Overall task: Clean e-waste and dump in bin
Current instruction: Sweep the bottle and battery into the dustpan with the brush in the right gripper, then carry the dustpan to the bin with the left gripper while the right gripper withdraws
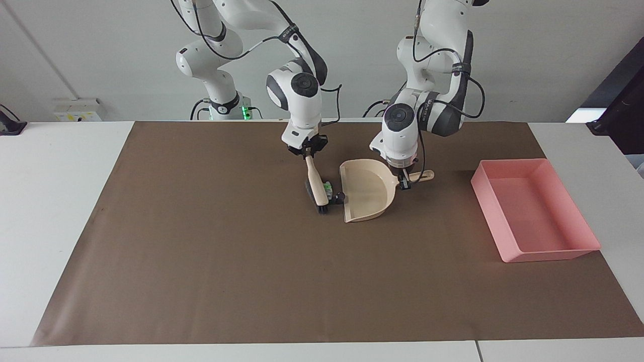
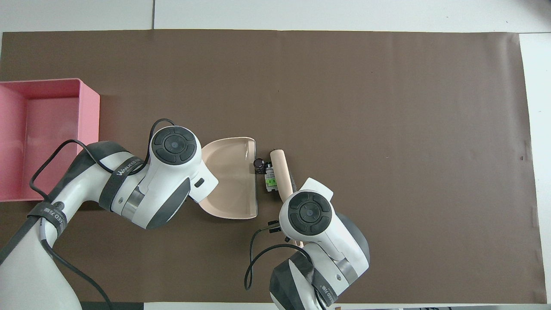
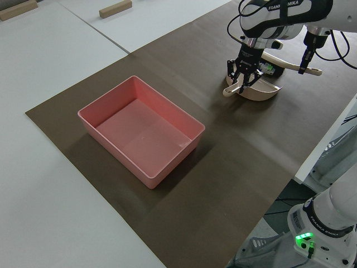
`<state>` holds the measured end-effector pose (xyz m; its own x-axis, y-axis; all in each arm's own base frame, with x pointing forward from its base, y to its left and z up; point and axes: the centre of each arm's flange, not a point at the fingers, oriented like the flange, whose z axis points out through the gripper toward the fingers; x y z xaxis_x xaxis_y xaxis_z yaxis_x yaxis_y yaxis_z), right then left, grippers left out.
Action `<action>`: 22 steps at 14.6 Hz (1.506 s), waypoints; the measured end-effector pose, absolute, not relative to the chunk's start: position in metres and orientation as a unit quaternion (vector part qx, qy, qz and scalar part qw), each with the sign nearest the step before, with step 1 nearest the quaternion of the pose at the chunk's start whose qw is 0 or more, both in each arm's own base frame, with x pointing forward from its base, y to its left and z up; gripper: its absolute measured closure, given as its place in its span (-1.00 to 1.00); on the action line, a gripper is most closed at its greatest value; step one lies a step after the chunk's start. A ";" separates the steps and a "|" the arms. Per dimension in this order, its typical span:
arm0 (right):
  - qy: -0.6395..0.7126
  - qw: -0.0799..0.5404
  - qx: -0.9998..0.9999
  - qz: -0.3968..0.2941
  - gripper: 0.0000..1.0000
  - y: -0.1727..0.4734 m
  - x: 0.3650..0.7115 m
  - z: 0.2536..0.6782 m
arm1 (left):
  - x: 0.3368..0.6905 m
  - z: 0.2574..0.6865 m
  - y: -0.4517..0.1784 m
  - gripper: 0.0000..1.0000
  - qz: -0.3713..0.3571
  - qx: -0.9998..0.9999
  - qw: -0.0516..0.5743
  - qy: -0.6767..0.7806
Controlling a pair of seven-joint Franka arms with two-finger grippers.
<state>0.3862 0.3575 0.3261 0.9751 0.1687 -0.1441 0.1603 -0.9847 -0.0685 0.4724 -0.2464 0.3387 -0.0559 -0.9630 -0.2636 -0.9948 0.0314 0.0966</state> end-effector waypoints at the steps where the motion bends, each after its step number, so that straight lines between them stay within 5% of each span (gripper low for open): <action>1: -0.071 0.043 -0.993 0.082 0.48 0.365 0.387 0.326 | 0.472 0.339 -0.246 0.33 0.127 -0.685 0.063 0.715; 7: -0.038 0.146 -0.985 0.089 0.48 0.427 0.374 0.341 | 0.472 0.338 -0.247 0.33 0.128 -0.687 0.063 0.712; 16: -0.036 0.160 -0.983 0.087 0.48 0.436 0.374 0.353 | 0.483 0.338 -0.229 0.33 0.122 -0.663 0.056 0.736; 22: 0.042 0.098 -0.992 0.064 0.48 0.380 0.377 0.455 | 0.497 0.340 -0.193 0.33 0.104 -0.671 0.043 0.733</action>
